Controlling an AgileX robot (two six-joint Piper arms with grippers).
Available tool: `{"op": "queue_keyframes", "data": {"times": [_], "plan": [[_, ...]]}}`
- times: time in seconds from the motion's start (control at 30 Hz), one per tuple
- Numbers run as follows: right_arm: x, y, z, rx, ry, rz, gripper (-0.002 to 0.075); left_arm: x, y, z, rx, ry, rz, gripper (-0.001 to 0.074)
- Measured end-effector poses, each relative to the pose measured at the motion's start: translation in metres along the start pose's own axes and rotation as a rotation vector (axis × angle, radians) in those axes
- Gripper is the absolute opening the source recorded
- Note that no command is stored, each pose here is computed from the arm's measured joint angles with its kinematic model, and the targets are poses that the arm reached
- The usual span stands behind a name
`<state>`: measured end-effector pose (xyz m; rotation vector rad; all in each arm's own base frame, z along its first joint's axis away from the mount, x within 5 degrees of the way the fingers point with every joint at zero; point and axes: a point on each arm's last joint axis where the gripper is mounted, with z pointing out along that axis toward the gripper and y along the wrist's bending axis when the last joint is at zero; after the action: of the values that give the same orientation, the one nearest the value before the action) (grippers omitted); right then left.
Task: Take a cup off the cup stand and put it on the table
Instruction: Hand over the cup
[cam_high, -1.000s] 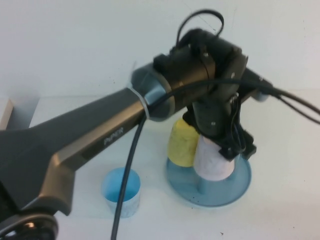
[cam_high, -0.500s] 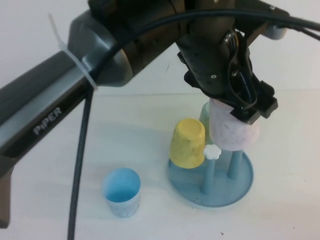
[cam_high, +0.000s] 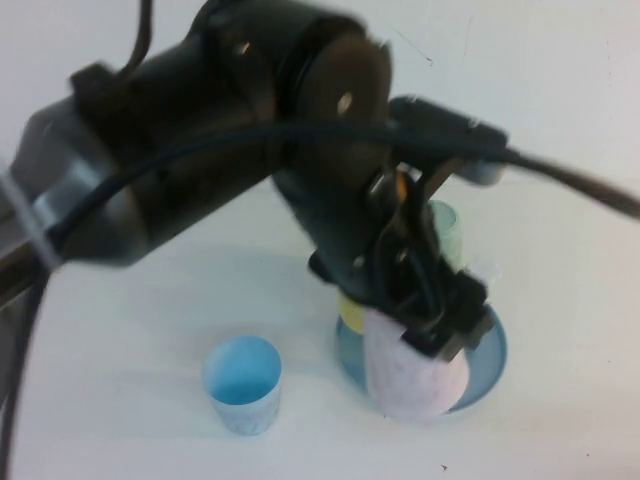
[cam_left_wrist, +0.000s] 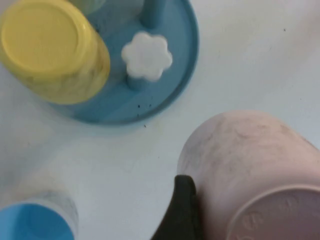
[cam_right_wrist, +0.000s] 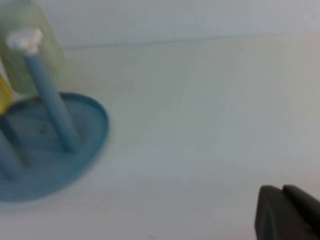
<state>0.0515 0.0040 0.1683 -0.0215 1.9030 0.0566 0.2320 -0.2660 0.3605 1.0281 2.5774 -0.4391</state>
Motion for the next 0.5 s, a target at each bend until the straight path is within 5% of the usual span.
{"op": "queue_keyframes", "data": {"times": [0.27, 0.5], "plan": [[-0.009, 0.015, -0.002, -0.189, -0.048, 0.544, -0.0003, 0.066, 0.003, 0.002, 0.041, -0.050, -0.138, 0.0563], [-0.015, 0.018, -0.003, -0.252, -0.084, 0.719, -0.0003, 0.098, -0.006, -0.006, 0.190, -0.094, -0.287, 0.0563]]}}
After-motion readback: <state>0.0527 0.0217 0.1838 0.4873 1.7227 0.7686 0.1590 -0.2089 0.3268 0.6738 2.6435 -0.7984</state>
